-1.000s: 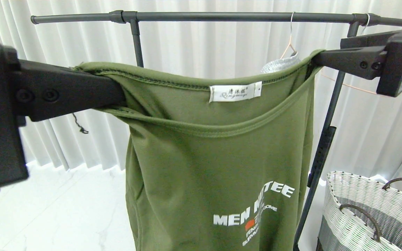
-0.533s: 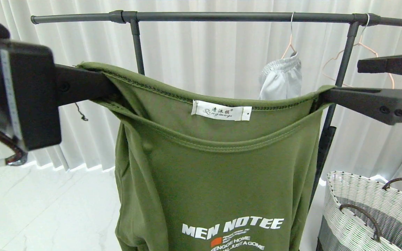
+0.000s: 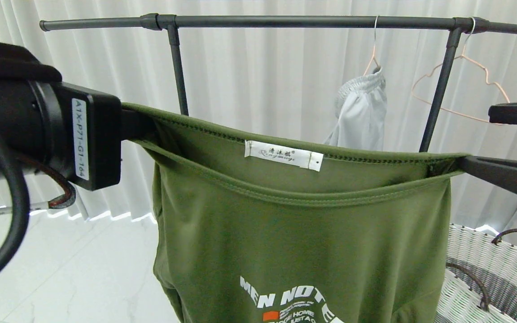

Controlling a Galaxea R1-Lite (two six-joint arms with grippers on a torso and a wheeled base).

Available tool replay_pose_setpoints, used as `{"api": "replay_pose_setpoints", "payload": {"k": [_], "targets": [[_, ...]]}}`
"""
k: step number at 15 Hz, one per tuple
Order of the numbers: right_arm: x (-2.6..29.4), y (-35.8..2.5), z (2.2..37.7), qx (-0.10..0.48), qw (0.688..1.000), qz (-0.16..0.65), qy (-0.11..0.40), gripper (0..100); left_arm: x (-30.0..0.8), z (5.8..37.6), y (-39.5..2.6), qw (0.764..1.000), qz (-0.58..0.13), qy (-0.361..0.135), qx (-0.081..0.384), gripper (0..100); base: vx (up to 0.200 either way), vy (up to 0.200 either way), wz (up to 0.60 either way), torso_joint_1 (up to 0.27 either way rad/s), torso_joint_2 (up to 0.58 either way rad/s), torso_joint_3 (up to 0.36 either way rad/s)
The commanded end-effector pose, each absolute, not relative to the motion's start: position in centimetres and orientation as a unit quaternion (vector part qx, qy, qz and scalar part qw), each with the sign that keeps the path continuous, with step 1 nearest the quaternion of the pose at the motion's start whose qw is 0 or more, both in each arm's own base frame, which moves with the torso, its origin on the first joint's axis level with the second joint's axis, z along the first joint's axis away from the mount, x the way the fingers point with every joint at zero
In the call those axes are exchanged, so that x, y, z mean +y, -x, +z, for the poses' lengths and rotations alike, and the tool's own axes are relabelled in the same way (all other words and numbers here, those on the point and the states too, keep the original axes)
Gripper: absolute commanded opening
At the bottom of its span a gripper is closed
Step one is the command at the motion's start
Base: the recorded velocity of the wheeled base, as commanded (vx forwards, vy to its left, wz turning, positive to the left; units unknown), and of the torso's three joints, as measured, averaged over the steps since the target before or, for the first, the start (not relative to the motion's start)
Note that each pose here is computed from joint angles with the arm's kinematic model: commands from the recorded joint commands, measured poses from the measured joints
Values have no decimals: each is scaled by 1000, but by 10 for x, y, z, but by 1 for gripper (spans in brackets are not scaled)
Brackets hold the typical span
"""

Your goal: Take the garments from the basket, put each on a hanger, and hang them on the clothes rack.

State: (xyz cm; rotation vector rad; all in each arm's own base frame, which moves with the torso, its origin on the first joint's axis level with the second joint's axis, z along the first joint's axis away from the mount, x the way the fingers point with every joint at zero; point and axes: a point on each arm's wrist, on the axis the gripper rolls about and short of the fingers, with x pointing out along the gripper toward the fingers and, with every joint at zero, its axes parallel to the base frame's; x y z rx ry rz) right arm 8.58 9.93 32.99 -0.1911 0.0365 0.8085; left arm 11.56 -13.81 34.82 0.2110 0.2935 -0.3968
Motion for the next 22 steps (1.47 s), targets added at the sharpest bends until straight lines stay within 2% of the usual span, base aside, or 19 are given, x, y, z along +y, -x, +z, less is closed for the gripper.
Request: {"api": "replay_pose_setpoints", "payload": {"k": [1, 5, 8, 10, 12, 14, 16, 19, 22], "targets": [[96, -83, 327, 18, 914, 395, 93, 100, -139, 346, -117, 964, -192, -107, 148, 0, 0, 0, 0, 0, 0, 0], [93, -78, 320, 23, 894, 437, 91, 100, -136, 342, -124, 968, -164, -111, 155, 0, 0, 0, 0, 0, 0, 0], [92, -82, 314, 34, 903, 418, 97, 100, -134, 341, -126, 969, -156, -110, 157, 0, 0, 0, 0, 0, 0, 0], [79, -96, 301, 75, 932, 337, 112, 100, -132, 340, -125, 969, -155, -112, 158, 0, 0, 0, 0, 0, 0, 0], [60, -111, 288, 147, 955, 226, 127, 100, -122, 337, -121, 969, -147, -124, 157, 0, 0, 0, 0, 0, 0, 0], [43, -123, 276, 202, 960, 121, 153, 100, -109, 332, -119, 968, -131, -143, 159, 0, 0, 0, 0, 0, 0, 0], [32, -128, 252, 240, 953, 68, 170, 100, -103, 326, -114, 967, -128, -147, 163, 0, 0, 0, 0, 0, 0, 0], [27, -131, 215, 237, 956, 42, 167, 100, -98, 320, -110, 966, -128, -151, 169, 0, 0, 0, 0, 0, 0, 0], [19, -140, 177, 219, 957, -12, 191, 100, -96, 319, -108, 966, -128, -151, 168, 0, 0, 0, 0, 0, 0, 0]]}}
